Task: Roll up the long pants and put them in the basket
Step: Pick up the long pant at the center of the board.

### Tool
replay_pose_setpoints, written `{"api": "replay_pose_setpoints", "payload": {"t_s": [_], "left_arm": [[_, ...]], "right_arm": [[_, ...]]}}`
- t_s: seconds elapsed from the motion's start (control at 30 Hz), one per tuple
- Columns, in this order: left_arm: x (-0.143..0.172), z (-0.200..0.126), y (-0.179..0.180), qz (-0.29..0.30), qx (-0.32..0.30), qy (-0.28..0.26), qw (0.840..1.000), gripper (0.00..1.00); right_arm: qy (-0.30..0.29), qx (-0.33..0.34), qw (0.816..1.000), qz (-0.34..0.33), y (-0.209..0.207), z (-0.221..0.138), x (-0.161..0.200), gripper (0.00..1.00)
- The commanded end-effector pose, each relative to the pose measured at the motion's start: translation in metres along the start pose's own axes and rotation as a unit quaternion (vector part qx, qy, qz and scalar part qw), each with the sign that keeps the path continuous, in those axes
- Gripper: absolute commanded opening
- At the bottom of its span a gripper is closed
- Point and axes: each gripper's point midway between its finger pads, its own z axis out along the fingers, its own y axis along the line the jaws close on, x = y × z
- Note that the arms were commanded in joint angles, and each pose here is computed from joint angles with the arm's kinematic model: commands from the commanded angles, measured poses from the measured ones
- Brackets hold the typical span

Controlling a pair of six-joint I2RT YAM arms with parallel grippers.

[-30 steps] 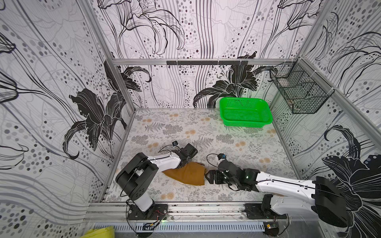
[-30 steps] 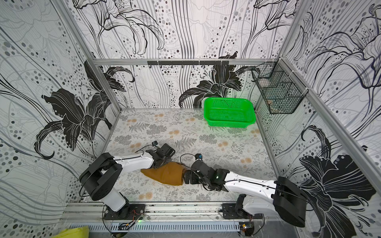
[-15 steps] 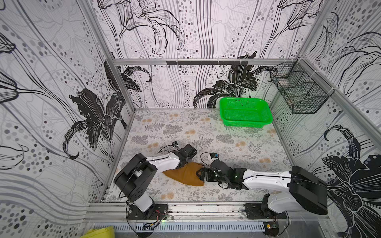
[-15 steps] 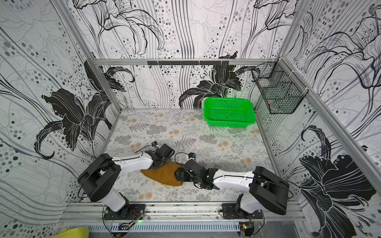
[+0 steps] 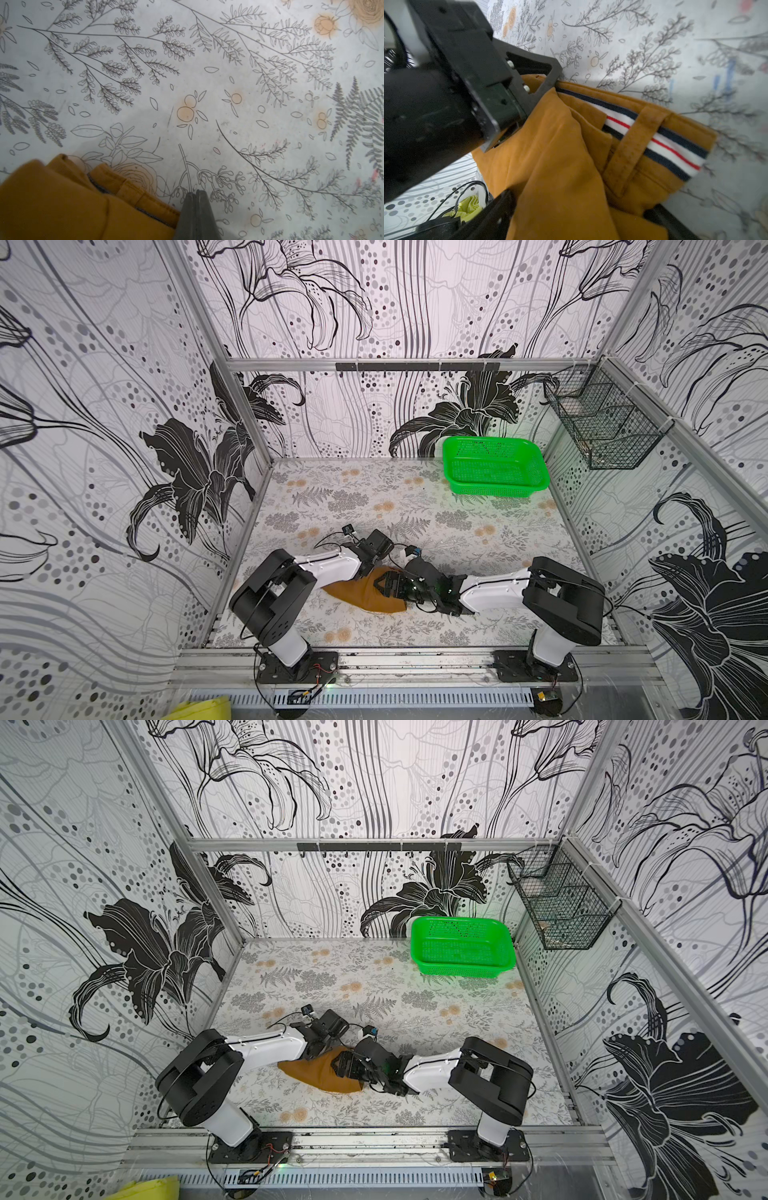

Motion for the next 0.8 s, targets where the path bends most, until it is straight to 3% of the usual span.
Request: {"api": "replay_pose_setpoints", "payload": {"t_s": [0.0,0.13,0.2,0.37,0.4,0.43,0.47,0.5,0.53,0.77], "left_arm": [[0.084,0.013,0.05,0.056,-0.071,0.153,0.984,0.0],[0.085,0.015,0.049,0.057,-0.07,0.153,0.984,0.0],[0.086,0.016,0.048,0.057,-0.069,0.154,0.984,0.0],[0.088,0.02,0.048,0.054,-0.07,0.159,0.983,0.0],[0.089,0.02,0.048,0.05,-0.068,0.16,0.984,0.0],[0.089,0.021,0.048,0.05,-0.067,0.16,0.983,0.0],[0.089,0.021,0.048,0.049,-0.067,0.162,0.983,0.0],[0.089,0.021,0.048,0.05,-0.066,0.162,0.983,0.0],[0.088,0.021,0.047,0.05,-0.065,0.162,0.983,0.0],[0.066,0.006,0.034,0.038,-0.036,0.138,0.989,0.0]], "right_arm": [[0.063,0.114,0.991,0.009,-0.065,0.002,0.037,0.95],[0.046,0.16,0.986,0.016,-0.088,-0.025,0.036,0.95],[0.047,0.157,0.987,0.002,-0.08,-0.03,0.032,0.95],[0.09,0.153,0.984,-0.02,-0.066,0.004,0.038,0.94],[0.098,0.153,0.983,-0.017,-0.066,0.013,0.041,0.88],[0.108,0.151,0.982,-0.014,-0.066,0.021,0.044,0.69],[0.115,0.152,0.982,-0.011,-0.066,0.027,0.047,0.48],[0.122,0.153,0.981,-0.007,-0.067,0.032,0.048,0.18],[0.131,0.158,0.979,-0.004,-0.069,0.035,0.05,0.0],[0.109,0.137,0.982,-0.069,-0.034,0.022,0.023,0.0]]}}
